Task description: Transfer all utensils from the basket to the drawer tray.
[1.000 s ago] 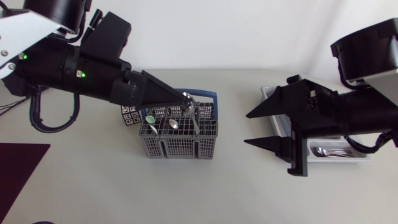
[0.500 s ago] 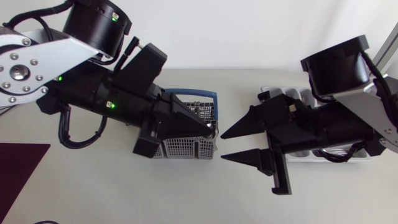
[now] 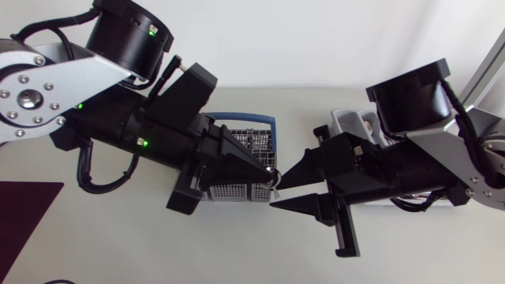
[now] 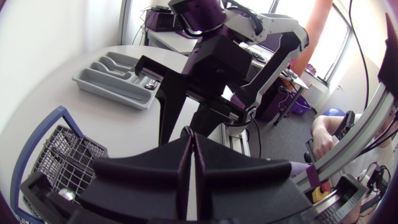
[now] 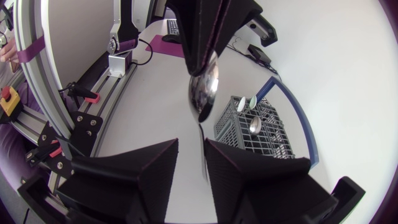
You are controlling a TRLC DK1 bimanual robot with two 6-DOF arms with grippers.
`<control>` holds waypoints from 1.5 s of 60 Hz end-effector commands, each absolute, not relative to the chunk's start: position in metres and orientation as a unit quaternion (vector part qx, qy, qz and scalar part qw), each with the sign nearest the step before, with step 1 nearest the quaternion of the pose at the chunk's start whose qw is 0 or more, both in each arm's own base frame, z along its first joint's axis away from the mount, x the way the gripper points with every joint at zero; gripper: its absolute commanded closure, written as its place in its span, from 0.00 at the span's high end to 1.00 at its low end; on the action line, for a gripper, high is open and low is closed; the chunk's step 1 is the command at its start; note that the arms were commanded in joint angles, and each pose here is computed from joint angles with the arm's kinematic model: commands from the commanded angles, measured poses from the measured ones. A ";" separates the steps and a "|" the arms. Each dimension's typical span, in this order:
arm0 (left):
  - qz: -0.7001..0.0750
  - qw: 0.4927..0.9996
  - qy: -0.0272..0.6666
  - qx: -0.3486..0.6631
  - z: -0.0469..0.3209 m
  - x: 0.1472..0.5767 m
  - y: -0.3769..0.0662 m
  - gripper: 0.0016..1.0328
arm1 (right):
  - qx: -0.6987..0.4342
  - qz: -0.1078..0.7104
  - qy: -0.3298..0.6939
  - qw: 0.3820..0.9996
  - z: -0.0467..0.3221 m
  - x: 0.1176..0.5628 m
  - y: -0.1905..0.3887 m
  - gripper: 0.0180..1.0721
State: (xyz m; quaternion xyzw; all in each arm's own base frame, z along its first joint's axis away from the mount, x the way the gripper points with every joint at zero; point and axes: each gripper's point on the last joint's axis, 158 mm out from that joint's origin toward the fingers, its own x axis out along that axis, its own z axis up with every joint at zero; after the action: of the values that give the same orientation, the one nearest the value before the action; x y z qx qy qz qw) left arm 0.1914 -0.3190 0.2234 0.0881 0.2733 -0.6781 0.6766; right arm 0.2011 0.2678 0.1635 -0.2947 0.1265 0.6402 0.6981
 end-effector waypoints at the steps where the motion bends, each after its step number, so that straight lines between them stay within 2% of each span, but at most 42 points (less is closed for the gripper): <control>1: -0.685 0.664 0.287 0.087 0.211 0.185 -0.318 0.03 | -0.286 0.647 0.141 0.693 0.151 0.196 0.269 0.16; 9: -0.686 0.662 0.289 0.087 0.209 0.182 -0.317 0.03 | -0.289 0.648 0.143 0.690 0.148 0.197 0.269 0.05; 42: -0.690 0.661 0.278 0.095 0.207 0.176 -0.314 0.04 | -0.292 0.643 0.170 0.687 0.124 0.200 0.265 0.05; 52: -0.688 0.663 0.279 0.094 0.206 0.178 -0.312 0.08 | -0.293 0.643 0.172 0.686 0.118 0.198 0.264 0.05; 58: -0.687 0.664 0.279 0.094 0.207 0.178 -0.312 0.21 | -0.294 0.642 0.176 0.686 0.115 0.197 0.263 0.05; 63: -0.686 0.666 0.278 0.095 0.208 0.179 -0.312 0.25 | -0.295 0.640 0.182 0.686 0.109 0.197 0.262 0.05; 69: -0.678 0.673 0.277 0.099 0.209 0.183 -0.311 0.47 | -0.299 0.637 0.194 0.684 0.099 0.198 0.259 0.05; 74: -0.656 0.694 0.277 0.109 0.209 0.196 -0.311 0.54 | -0.304 0.633 0.200 0.683 0.093 0.198 0.256 0.05; 77: -0.641 0.707 0.276 0.113 0.208 0.204 -0.310 0.58 | -0.309 0.626 0.204 0.686 0.090 0.200 0.251 0.05; 90: -0.545 0.771 0.289 0.158 0.188 0.246 -0.302 0.58 | -0.332 0.580 0.219 0.711 0.085 0.222 0.204 0.05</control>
State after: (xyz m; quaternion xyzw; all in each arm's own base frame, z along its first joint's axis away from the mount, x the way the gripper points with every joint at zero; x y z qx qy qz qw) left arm 0.2403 -0.3027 0.1925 0.1605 0.2800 -0.5629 0.7609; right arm 0.2196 0.2214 0.0898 -0.3199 0.2160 0.5924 0.7072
